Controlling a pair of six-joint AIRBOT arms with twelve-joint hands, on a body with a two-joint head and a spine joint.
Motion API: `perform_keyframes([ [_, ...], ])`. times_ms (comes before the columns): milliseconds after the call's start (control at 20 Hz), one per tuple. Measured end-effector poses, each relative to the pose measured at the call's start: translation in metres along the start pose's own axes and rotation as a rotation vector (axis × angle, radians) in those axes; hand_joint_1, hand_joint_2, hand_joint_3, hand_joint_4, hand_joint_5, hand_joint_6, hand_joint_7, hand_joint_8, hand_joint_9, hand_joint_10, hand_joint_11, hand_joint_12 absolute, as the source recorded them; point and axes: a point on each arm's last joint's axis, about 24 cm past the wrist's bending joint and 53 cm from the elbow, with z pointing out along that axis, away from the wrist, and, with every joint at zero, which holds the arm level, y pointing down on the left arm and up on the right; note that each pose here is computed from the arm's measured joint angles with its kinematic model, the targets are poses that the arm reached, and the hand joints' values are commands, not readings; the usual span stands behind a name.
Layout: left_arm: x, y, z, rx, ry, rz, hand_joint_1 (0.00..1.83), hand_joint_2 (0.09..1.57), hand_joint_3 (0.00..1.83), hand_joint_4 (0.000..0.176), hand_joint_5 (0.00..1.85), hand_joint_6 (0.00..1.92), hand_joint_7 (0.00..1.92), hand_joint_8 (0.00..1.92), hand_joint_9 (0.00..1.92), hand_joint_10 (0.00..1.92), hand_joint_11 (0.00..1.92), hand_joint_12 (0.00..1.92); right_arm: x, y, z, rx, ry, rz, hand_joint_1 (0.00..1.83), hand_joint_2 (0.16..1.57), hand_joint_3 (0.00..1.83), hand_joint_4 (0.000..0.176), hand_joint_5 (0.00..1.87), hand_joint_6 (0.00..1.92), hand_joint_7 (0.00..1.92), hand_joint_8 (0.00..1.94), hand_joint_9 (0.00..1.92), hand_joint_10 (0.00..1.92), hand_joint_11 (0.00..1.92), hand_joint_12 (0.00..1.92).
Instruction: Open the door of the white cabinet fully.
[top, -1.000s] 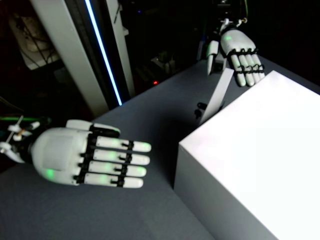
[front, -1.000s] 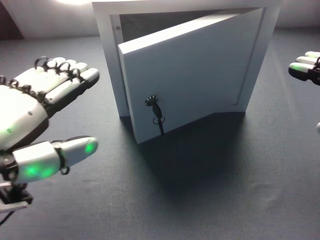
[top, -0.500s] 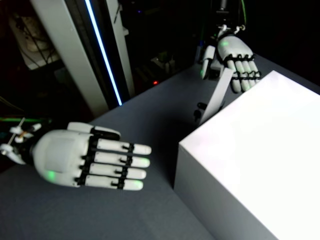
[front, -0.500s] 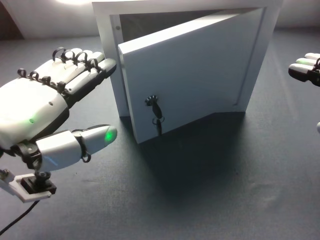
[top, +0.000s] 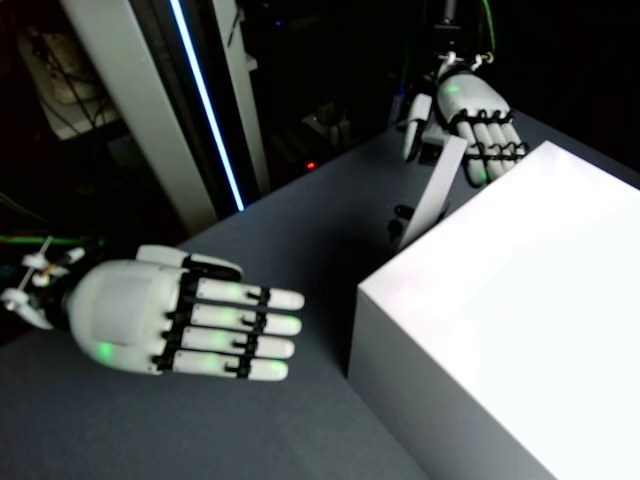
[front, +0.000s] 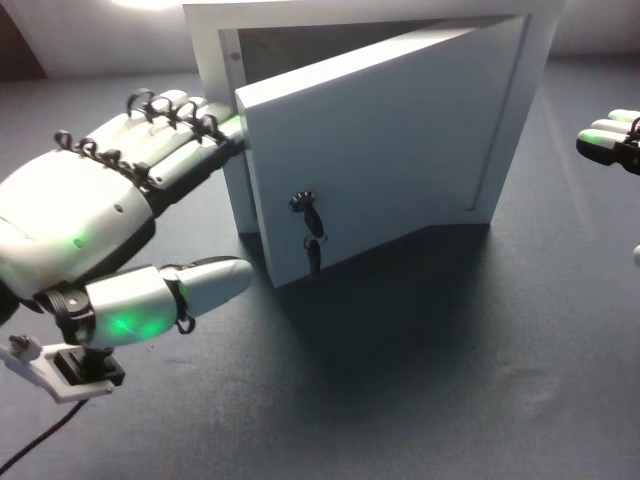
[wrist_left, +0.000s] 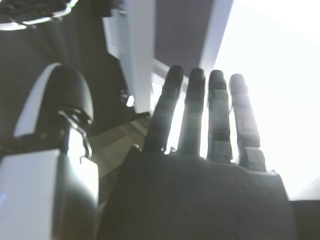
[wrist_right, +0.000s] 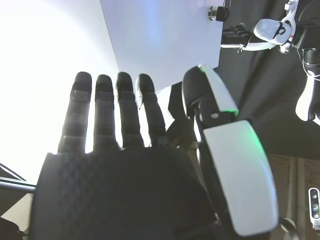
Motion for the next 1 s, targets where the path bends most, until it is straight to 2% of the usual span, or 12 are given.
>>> perform_keyframes([
  [150, 0.002, -0.002, 0.001, 0.009, 0.005, -0.021, 0.03, 1.35, 0.01, 0.017, 0.00, 0.00, 0.00, 0.00, 0.00, 0.00, 0.04, 0.02, 0.001, 0.000, 0.000, 0.000, 0.001, 0.004, 0.54, 1.39, 0.00, 0.000, 0.21, 0.01, 0.15, 0.01, 0.08, 0.00, 0.09, 0.03],
  [200, 0.002, -0.003, 0.001, 0.012, 0.007, -0.022, 0.06, 1.35, 0.01, 0.028, 0.01, 0.00, 0.00, 0.00, 0.03, 0.01, 0.08, 0.04, 0.002, 0.000, 0.000, -0.001, 0.002, 0.007, 0.54, 1.39, 0.00, 0.000, 0.21, 0.01, 0.15, 0.01, 0.08, 0.00, 0.10, 0.04],
  [250, 0.004, -0.006, 0.001, 0.021, 0.014, -0.018, 0.04, 1.35, 0.00, 0.014, 0.02, 0.01, 0.01, 0.00, 0.05, 0.01, 0.12, 0.07, 0.002, 0.000, 0.000, -0.001, 0.002, 0.008, 0.56, 1.39, 0.00, 0.000, 0.20, 0.00, 0.15, 0.00, 0.08, 0.00, 0.08, 0.02],
  [300, 0.004, -0.007, 0.001, 0.025, 0.016, -0.017, 0.04, 1.35, 0.00, 0.014, 0.02, 0.01, 0.01, 0.00, 0.05, 0.01, 0.12, 0.07, 0.002, 0.000, 0.000, -0.001, 0.002, 0.008, 0.56, 1.39, 0.00, 0.000, 0.20, 0.00, 0.15, 0.00, 0.08, 0.00, 0.08, 0.02],
  [400, 0.008, -0.010, 0.001, 0.032, 0.026, -0.019, 0.01, 1.36, 0.00, 0.004, 0.02, 0.00, 0.01, 0.00, 0.05, 0.00, 0.01, 0.37, 0.001, -0.001, 0.000, 0.000, 0.001, 0.007, 0.56, 1.40, 0.00, 0.000, 0.20, 0.00, 0.15, 0.00, 0.09, 0.00, 0.08, 0.02],
  [500, 0.011, -0.011, 0.000, 0.035, 0.037, -0.017, 0.00, 1.38, 0.00, 0.000, 0.01, 0.00, 0.01, 0.00, 0.04, 0.00, 0.00, 0.47, 0.000, -0.001, 0.000, 0.000, -0.001, 0.009, 0.54, 1.40, 0.00, 0.000, 0.19, 0.00, 0.15, 0.00, 0.09, 0.00, 0.09, 0.02],
  [750, 0.018, -0.011, 0.001, 0.033, 0.057, -0.019, 0.09, 1.38, 0.00, 0.000, 0.01, 0.00, 0.01, 0.00, 0.02, 0.00, 0.00, 0.40, 0.001, -0.001, 0.000, 0.000, 0.001, 0.010, 0.56, 1.40, 0.00, 0.000, 0.20, 0.00, 0.16, 0.00, 0.10, 0.00, 0.10, 0.02],
  [1000, 0.032, -0.020, 0.002, 0.063, 0.096, -0.028, 0.10, 1.40, 0.00, 0.000, 0.06, 0.00, 0.03, 0.00, 0.01, 0.00, 0.00, 0.17, 0.001, -0.002, 0.000, 0.000, 0.000, 0.009, 0.55, 1.40, 0.00, 0.000, 0.19, 0.00, 0.16, 0.00, 0.10, 0.00, 0.10, 0.02],
])
